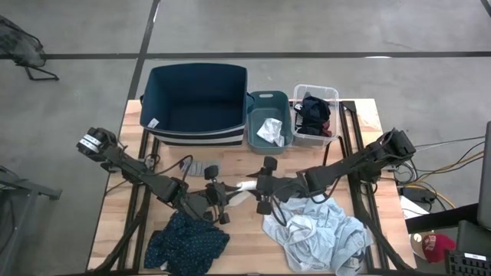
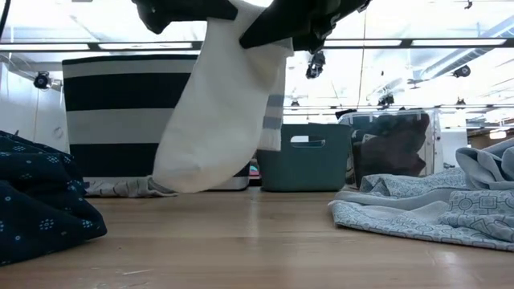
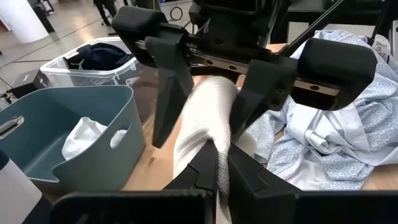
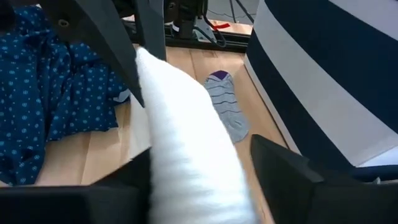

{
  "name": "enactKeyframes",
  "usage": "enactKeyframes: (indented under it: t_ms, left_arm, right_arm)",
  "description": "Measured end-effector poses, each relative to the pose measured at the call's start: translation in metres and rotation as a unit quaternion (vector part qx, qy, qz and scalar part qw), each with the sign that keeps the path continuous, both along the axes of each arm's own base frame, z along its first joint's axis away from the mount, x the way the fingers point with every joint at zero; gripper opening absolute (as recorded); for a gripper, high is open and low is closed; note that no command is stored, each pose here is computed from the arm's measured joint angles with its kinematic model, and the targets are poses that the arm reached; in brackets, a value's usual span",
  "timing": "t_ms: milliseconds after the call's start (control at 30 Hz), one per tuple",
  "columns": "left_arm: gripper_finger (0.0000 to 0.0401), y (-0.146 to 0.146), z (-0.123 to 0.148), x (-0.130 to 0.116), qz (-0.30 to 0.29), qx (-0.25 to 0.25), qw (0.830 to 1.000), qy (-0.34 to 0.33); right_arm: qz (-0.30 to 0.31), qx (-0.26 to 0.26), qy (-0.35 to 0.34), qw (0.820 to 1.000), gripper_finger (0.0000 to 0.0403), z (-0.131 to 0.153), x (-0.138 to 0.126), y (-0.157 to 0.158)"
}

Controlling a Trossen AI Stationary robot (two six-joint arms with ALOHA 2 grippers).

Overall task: Pick & Place Cloths
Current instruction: Put the white sock into the green bin

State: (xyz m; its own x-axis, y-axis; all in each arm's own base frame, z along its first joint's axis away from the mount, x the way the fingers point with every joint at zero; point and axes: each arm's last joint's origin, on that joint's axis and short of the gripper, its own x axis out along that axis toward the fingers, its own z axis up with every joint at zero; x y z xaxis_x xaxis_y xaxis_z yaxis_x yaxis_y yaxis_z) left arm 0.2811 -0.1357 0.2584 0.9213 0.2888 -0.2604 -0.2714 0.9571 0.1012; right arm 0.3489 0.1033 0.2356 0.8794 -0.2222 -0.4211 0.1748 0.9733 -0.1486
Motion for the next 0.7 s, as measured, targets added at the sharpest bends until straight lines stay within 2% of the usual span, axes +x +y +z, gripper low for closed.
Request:
enactKeyframes:
  t_ms: [233, 267, 400, 533, 700]
  left_arm:
    - [0.0017, 0.0000, 0.0000, 0.0000, 0.000, 0.000, 1.000, 0.000]
    - [0.0017, 0.0000, 0.0000, 0.0000, 0.000, 0.000, 1.000, 0.000]
    - [0.0017, 0.0003, -0.0015, -0.0004, 0.004, -0.009, 1.000, -0.002]
    - [0.0022, 0.0025, -0.0039, -0.0018, 0.039, -0.013, 0.999, -0.010]
    - [0.0065, 0.0062, -0.0022, -0.0029, 0.104, 0.002, 0.994, -0.030]
  right_arm:
    - [0.024, 0.008, 0.004, 1.000, 0.0034, -0.0003, 0.0002, 0.0014]
    - [0.026, 0.007, 0.005, 1.000, 0.0023, -0.0003, 0.0002, 0.0015]
    - [0.024, 0.002, 0.005, 1.000, 0.0017, -0.0002, 0.0002, 0.0013]
    - [0.021, 0.000, 0.006, 1.000, 0.0012, -0.0004, 0.0001, 0.0008]
    - [0.019, -0.001, 0.006, 1.000, 0.0013, -0.0004, 0.0000, 0.0004]
